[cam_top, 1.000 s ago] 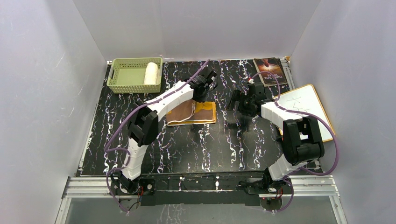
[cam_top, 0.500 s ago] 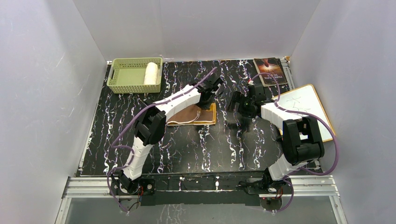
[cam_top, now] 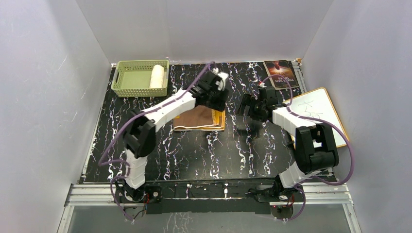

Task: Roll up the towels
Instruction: Fold the towel at the center of the board, then pick up the towel at the center of the board.

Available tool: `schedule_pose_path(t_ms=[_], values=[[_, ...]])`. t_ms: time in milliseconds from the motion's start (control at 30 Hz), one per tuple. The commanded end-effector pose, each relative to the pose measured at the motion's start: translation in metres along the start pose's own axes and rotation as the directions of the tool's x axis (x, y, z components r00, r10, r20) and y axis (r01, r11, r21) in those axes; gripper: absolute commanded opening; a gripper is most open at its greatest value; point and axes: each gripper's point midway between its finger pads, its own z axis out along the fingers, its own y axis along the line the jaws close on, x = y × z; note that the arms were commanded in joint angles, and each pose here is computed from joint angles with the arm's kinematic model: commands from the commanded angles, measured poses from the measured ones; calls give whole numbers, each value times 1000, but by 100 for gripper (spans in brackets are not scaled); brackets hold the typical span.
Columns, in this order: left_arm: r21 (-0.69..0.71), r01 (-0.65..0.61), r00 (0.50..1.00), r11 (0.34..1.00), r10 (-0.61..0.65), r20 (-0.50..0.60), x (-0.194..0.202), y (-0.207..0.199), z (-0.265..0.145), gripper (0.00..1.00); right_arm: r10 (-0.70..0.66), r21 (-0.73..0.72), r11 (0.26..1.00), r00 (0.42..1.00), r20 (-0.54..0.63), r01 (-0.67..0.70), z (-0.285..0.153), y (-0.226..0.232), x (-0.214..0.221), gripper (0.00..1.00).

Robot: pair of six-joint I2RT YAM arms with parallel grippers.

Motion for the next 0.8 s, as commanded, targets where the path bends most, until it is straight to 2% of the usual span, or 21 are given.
schedule_pose_path(t_ms=[0, 167, 333, 567, 767], values=[[162, 65, 949, 985, -111, 294, -79, 9, -92, 54, -54, -72, 995, 985, 166, 67, -24, 36, -49, 98], [122, 194, 926, 973, -223, 303, -60, 81, -98, 54, -168, -138, 971, 969, 179, 194, -20, 93, -51, 95], [5, 288, 918, 958, -278, 284, -35, 139, -84, 50, -237, -223, 938, 961, 145, 265, 0, 139, -43, 74], [-8, 331, 916, 944, -319, 244, -19, 162, -42, 45, -278, -250, 923, 956, 89, 292, 35, 152, -34, 61], [24, 349, 912, 937, -345, 221, -13, 163, -16, 42, -309, -273, 911, 950, 47, 310, 47, 160, -21, 60]])
